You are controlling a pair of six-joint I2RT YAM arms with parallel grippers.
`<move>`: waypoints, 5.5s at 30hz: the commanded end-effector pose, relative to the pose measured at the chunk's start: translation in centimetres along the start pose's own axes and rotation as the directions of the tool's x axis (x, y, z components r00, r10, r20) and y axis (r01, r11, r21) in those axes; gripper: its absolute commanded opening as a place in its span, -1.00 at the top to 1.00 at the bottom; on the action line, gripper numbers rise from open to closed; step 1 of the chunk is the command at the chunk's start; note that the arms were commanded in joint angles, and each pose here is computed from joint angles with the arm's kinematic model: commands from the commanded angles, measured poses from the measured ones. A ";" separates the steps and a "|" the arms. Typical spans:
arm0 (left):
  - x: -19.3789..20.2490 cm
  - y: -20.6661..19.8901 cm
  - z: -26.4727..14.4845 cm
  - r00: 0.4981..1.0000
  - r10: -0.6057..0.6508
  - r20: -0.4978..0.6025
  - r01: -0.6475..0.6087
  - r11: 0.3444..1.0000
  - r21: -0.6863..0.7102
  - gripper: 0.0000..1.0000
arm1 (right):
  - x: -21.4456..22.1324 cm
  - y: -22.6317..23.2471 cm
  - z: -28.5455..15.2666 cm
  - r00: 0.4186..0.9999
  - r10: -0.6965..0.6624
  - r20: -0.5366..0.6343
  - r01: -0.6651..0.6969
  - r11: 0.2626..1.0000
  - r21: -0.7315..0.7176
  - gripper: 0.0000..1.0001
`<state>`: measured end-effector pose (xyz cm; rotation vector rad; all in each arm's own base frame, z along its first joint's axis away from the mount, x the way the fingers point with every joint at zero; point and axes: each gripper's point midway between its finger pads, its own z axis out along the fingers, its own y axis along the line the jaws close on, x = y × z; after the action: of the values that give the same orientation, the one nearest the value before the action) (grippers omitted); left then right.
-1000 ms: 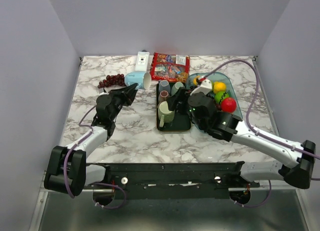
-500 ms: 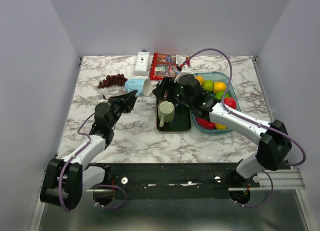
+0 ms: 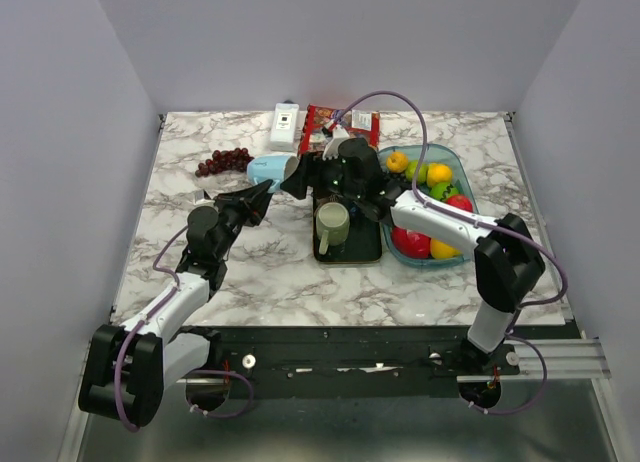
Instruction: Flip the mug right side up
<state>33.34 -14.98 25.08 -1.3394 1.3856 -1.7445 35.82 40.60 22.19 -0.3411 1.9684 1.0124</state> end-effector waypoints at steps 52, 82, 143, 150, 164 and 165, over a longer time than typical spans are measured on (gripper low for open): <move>4.8 -6.8 -1.6 0.986 -0.040 -0.161 0.074 0.974 0.214 0.68 | -1.1 -1.8 1.2 0.982 0.153 0.109 -0.149 0.988 -0.042 0.99; -3.1 -0.1 -5.6 0.172 0.957 -0.234 -0.960 0.109 -0.258 -0.88 | 1.6 -7.1 4.2 0.951 -0.081 -0.298 0.154 0.961 0.229 0.99; -6.0 10.5 4.6 -0.143 0.859 -0.492 -0.896 -0.323 -0.305 -0.52 | -3.4 -7.3 2.9 0.959 -0.170 -0.226 0.235 0.923 0.303 -0.56; -6.8 11.5 5.4 -0.181 0.816 -0.548 -0.897 -0.365 -0.249 -0.69 | -5.4 -6.5 -0.4 0.972 -0.165 -0.170 0.213 0.922 0.324 -0.63; -5.8 12.6 8.2 -0.180 0.816 -0.549 -0.954 -0.280 -0.105 0.06 | -3.8 -7.8 -9.0 0.979 -0.127 -0.158 0.181 0.898 0.400 -0.67; -5.8 12.8 8.2 -0.185 0.814 -0.551 -0.954 -0.283 -0.098 0.11 | -3.5 -7.6 -9.2 0.979 -0.125 -0.162 0.180 0.902 0.393 -0.67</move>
<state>39.91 -15.62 9.71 0.2205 2.2339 -0.1834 37.50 29.68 22.54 -0.3735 2.1992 0.4751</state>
